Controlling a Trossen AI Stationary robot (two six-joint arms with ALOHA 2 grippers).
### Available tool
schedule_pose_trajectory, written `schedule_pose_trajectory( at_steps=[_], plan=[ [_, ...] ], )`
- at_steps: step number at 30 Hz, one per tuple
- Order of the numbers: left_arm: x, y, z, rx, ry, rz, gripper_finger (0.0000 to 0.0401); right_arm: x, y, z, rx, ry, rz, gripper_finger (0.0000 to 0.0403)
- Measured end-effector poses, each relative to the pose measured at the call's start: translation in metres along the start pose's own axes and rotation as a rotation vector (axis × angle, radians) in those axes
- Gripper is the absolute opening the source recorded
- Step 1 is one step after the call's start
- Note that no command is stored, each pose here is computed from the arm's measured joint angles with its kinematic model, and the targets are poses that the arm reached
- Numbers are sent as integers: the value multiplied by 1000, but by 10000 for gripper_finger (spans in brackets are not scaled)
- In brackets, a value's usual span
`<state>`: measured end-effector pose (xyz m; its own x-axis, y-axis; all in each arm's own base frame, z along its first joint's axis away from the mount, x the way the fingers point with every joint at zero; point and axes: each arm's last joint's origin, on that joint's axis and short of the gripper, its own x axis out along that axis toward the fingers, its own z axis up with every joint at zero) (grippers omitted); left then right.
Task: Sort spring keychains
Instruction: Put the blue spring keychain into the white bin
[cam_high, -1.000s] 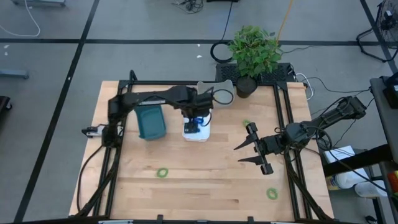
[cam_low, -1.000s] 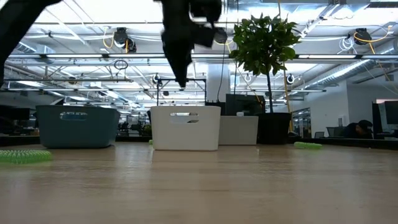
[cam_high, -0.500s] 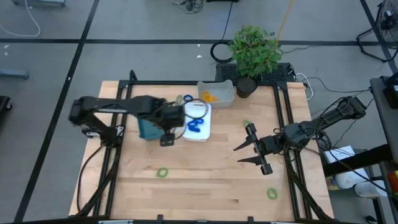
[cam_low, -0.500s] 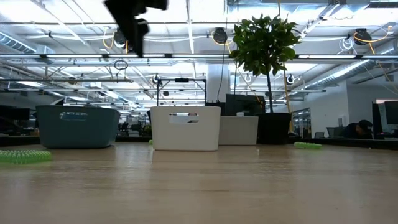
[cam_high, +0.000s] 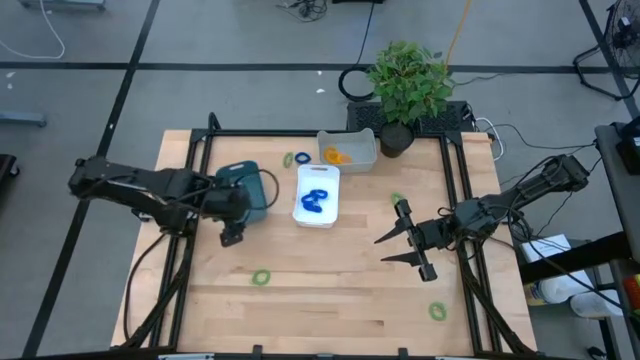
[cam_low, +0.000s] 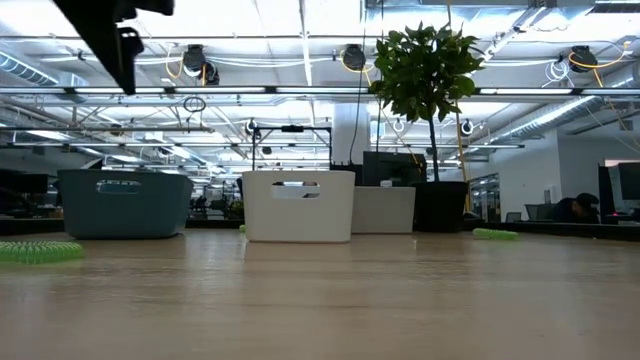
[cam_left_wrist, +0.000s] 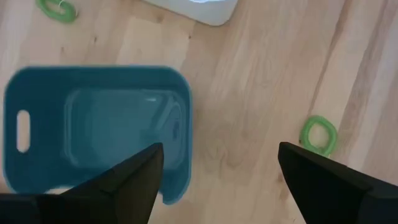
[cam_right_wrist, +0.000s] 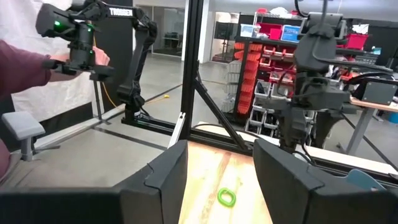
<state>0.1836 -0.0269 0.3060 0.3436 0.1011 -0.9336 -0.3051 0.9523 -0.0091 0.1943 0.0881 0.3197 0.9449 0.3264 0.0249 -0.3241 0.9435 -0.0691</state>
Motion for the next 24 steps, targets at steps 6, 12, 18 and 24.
schedule_pose_trajectory(
  at_steps=[6,12,18,24],
  plan=[
    [-2,-1,-21,-56,-17,1,326,0,0,0,0,1,0,170],
    [-1,3,-20,-106,-101,86,326,0,0,0,0,1,0,171],
    [2,23,-1,-215,-192,106,326,0,0,0,0,2,0,171],
    [11,57,17,-205,-168,79,326,0,0,0,0,2,0,171]
  ],
)
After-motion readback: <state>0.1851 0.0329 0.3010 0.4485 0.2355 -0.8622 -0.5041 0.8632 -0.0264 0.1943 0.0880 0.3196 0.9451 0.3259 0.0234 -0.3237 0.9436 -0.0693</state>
